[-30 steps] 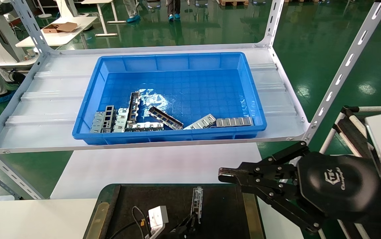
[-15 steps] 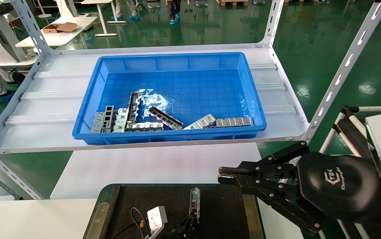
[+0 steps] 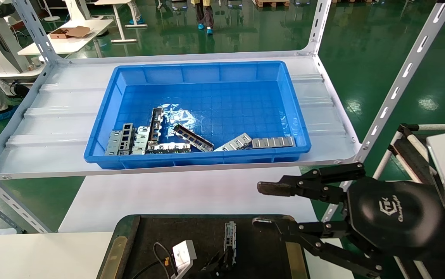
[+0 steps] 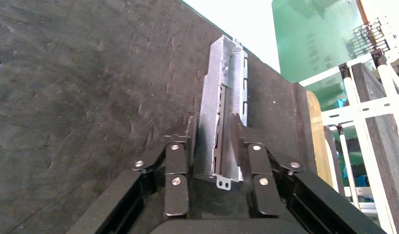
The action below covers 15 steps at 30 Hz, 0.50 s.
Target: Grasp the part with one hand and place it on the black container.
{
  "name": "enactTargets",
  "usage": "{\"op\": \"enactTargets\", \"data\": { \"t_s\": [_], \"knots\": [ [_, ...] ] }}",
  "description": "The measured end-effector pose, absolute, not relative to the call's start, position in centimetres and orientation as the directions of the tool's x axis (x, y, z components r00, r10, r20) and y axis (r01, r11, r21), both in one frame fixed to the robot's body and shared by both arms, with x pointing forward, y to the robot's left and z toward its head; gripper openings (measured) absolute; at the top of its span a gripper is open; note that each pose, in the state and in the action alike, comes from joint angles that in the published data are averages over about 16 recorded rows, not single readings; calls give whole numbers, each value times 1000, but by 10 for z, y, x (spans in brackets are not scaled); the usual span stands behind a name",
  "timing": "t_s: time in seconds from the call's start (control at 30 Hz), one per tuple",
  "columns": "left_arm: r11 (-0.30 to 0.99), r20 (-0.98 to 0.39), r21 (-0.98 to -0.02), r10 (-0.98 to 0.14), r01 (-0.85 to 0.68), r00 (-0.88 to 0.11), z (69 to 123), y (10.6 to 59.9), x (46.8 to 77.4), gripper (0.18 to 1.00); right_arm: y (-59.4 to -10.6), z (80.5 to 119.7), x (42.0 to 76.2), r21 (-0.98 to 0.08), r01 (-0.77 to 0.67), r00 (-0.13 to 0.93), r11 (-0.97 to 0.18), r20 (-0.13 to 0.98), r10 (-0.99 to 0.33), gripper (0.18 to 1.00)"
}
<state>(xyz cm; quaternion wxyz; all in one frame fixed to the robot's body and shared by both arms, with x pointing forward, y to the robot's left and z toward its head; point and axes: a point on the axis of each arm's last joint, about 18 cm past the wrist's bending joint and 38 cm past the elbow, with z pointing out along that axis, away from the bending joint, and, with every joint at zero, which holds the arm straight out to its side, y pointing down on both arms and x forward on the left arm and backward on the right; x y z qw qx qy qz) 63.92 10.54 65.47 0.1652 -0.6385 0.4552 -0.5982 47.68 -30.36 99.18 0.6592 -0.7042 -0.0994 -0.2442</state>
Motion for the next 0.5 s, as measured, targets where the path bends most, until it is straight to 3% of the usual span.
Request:
{"op": "enactTargets", "data": {
  "t_s": [0.2,0.5],
  "knots": [
    [-517,601,-769,-785,-377,-150,660,107,638,411,-304,992,477,-880,462,861,-111,475,-182,476],
    [-441,539,-824,-804,-356,-253,674,115,631,609,-304,992,477,-880,462,861,-111,475,-182,687]
  ]
}}
